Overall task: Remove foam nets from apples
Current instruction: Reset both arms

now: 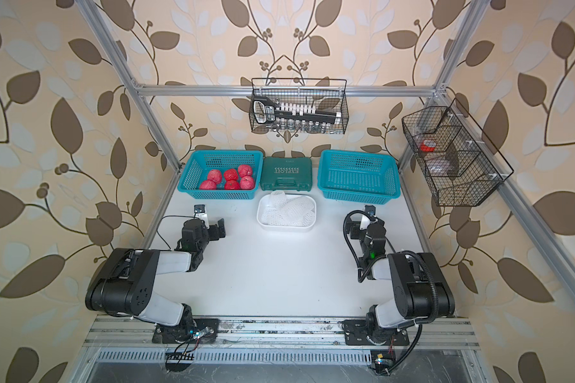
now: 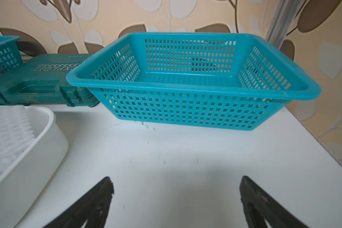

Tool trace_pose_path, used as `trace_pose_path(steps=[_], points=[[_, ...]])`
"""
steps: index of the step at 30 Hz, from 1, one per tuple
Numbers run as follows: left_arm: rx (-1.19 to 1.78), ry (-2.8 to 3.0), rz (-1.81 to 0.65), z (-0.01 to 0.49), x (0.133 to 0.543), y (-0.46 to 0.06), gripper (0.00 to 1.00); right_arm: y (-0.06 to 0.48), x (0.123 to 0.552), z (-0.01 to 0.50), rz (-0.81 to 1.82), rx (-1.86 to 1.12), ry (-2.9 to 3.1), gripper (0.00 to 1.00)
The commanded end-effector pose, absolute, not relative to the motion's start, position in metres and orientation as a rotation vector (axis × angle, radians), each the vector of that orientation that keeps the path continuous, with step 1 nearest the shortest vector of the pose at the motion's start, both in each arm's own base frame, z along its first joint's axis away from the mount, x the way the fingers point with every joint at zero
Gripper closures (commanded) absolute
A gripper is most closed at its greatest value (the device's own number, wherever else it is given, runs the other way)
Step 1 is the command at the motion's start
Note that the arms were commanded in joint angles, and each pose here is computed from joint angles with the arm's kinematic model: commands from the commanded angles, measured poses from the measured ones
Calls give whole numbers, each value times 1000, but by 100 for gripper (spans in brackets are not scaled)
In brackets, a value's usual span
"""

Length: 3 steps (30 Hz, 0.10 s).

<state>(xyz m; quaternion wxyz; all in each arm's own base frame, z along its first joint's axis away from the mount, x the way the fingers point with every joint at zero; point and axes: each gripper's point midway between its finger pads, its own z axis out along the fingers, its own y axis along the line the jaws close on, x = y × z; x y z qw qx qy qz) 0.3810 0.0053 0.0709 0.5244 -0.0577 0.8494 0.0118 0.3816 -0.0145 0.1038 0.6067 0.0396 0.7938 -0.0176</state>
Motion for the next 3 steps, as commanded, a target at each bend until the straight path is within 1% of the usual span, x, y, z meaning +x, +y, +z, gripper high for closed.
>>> trace_pose_path(steps=[1,3], points=[[-170,2015,51,77,383,12,1,-12,385,101,-19,81,1852,0],[-169,2015,50,76,382,12,1,-12,384,102,-21,79,1846,0]])
